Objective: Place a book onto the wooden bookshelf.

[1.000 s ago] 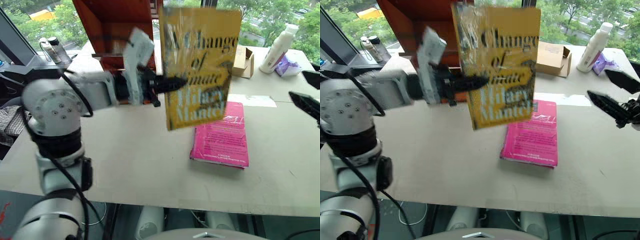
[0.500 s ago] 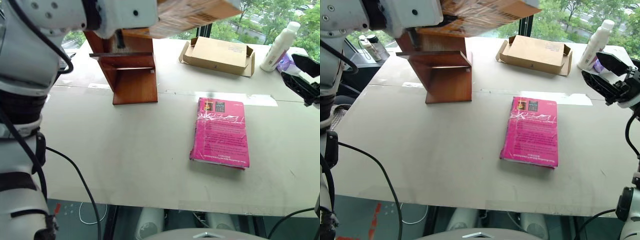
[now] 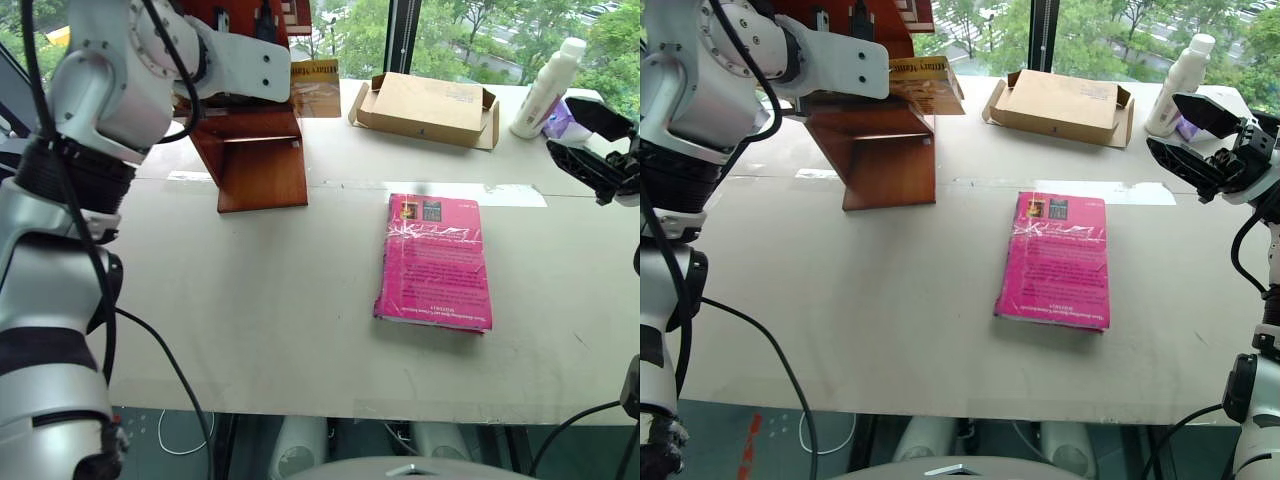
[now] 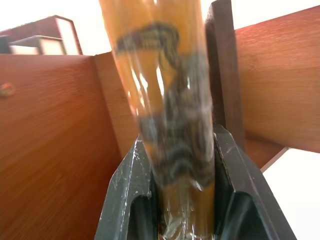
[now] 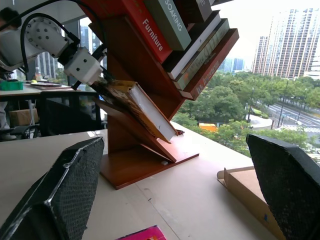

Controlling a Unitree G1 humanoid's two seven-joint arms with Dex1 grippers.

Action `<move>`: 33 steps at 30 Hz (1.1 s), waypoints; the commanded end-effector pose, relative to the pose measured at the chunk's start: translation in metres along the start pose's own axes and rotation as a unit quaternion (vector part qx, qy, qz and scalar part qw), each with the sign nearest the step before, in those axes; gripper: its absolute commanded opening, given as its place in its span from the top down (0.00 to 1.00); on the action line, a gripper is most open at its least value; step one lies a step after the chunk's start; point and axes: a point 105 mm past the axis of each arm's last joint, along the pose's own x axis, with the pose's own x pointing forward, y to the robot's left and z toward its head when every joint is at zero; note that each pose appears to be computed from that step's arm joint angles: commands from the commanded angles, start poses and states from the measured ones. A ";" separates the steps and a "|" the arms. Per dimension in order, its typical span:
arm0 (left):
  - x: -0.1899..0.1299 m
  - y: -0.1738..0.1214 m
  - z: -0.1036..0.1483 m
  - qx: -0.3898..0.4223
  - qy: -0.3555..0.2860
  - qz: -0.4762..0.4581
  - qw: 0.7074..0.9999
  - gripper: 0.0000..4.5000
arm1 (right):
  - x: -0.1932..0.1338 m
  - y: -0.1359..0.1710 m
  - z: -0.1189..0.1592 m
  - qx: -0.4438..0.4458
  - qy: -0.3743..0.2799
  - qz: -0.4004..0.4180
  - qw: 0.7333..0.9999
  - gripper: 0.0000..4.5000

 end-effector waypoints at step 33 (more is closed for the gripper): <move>-0.092 -0.115 0.095 -0.434 -0.451 -0.082 0.776 0.01 | -0.015 0.018 -0.009 -0.021 0.124 -0.039 0.991 0.00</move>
